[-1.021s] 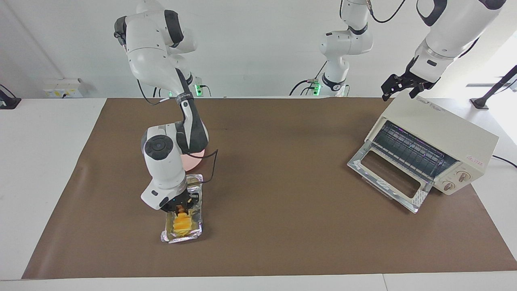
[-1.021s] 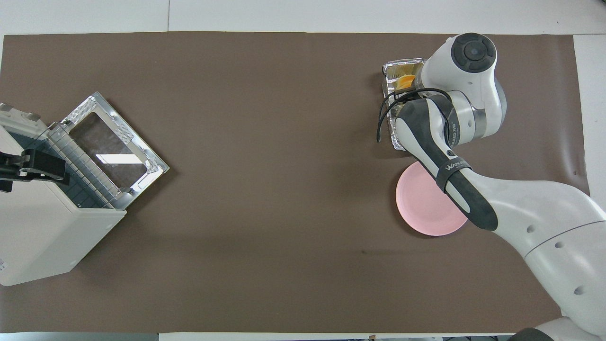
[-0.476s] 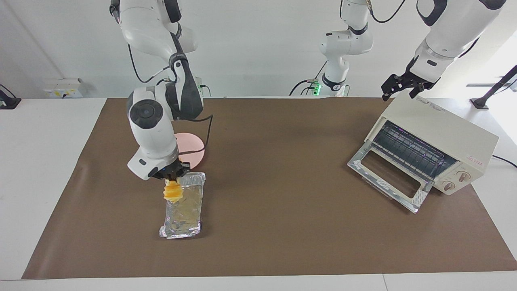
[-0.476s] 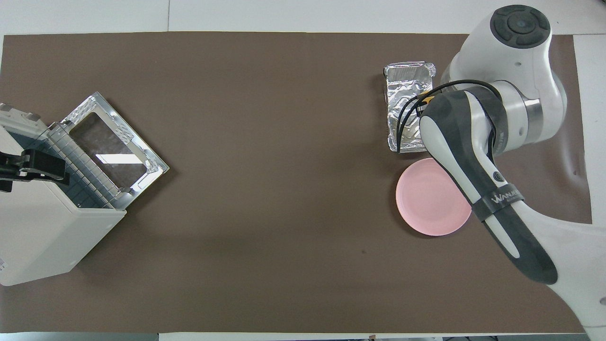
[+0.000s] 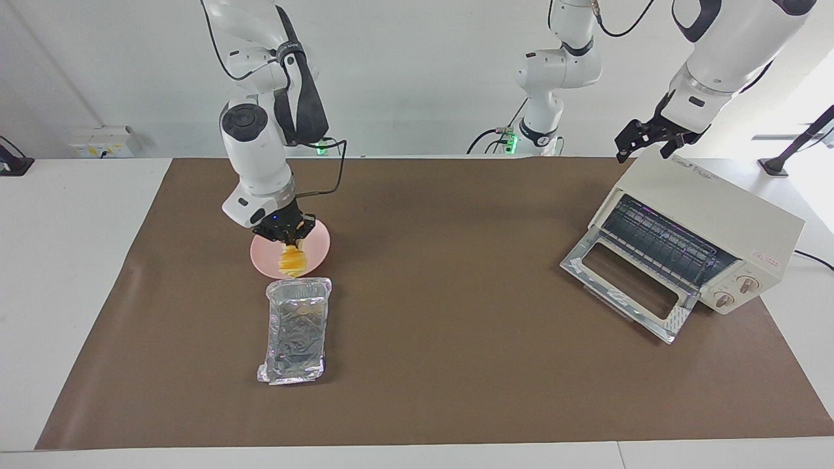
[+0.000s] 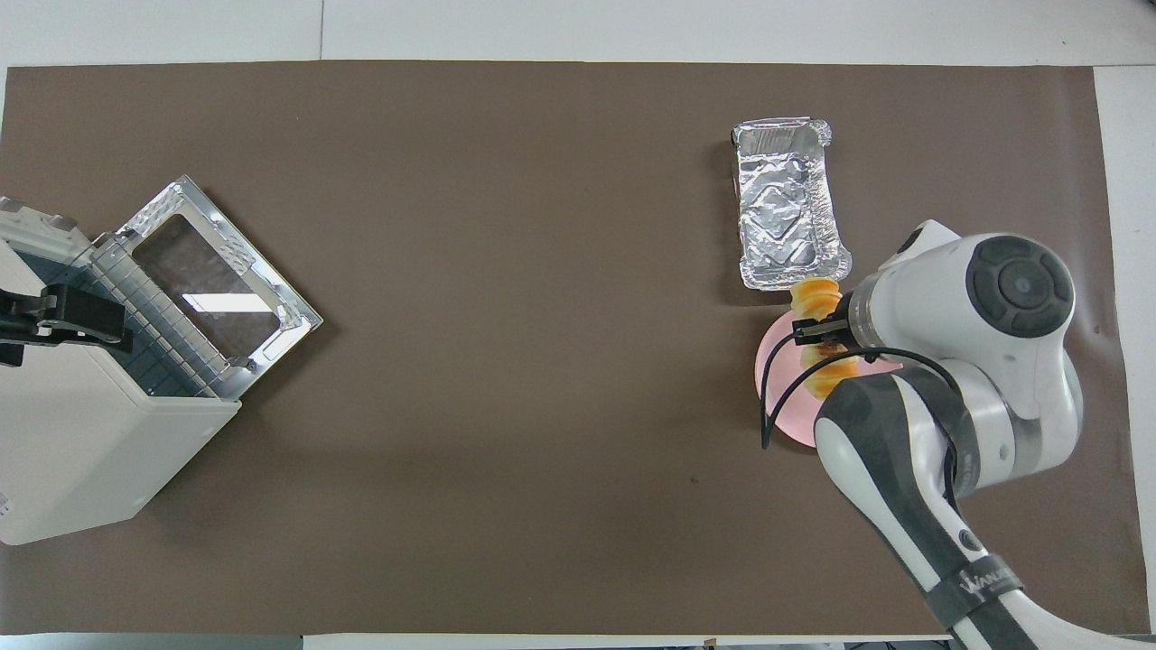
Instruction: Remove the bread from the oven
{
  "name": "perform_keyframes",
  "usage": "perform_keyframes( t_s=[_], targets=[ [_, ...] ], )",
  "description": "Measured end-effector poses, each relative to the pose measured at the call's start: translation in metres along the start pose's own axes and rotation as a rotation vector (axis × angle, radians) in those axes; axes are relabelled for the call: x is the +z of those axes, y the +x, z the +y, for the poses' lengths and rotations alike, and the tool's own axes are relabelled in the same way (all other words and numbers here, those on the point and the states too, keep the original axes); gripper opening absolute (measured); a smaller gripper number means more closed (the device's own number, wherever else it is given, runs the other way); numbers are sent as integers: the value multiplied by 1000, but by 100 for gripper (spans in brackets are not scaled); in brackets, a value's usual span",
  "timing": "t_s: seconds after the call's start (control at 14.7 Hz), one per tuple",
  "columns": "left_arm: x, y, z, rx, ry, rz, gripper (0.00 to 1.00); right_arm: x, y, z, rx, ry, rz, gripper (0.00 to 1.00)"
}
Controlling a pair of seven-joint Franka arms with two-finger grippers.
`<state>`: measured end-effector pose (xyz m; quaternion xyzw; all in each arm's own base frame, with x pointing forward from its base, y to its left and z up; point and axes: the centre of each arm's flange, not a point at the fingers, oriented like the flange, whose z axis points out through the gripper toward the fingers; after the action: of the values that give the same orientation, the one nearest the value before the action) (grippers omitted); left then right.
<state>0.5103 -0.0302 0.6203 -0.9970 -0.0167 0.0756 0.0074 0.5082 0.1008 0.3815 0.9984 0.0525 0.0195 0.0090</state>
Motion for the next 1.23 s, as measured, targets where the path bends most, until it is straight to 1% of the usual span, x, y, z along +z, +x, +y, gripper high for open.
perform_keyframes(
  t_s=[0.2, 0.34, 0.48, 0.61, 0.75, 0.82, 0.88, 1.02, 1.09, 1.23],
  targets=[
    [0, 0, 0, 0, 0, 0, 100, 35, -40, 2, 5, 8, 53, 10],
    [0, 0, 0, 0, 0, 0, 100, 54, -57, 3, 5, 12, 82, 10],
    [0, 0, 0, 0, 0, 0, 100, 63, -64, 3, 5, 14, 100, 10],
    [0, 0, 0, 0, 0, 0, 100, 64, -65, 3, 5, 15, 104, 10],
    [0, 0, 0, 0, 0, 0, 100, 61, -63, 3, 5, 15, 109, 27],
    [0, 0, 0, 0, 0, 0, 100, 56, -59, 3, 5, 14, 100, 37],
    [0, 0, 0, 0, 0, 0, 100, 46, -53, 3, 6, 10, 67, 47],
    [0, 0, 0, 0, 0, 0, 100, 3, -31, 4, 13, 0, -1, 67],
    [0, 0, 0, 0, 0, 0, 100, -26, -20, 8, 20, -2, -16, 79],
    [0, 0, 0, 0, 0, 0, 100, -80, -4, 28, 4, -4, -27, 99]
  ],
)
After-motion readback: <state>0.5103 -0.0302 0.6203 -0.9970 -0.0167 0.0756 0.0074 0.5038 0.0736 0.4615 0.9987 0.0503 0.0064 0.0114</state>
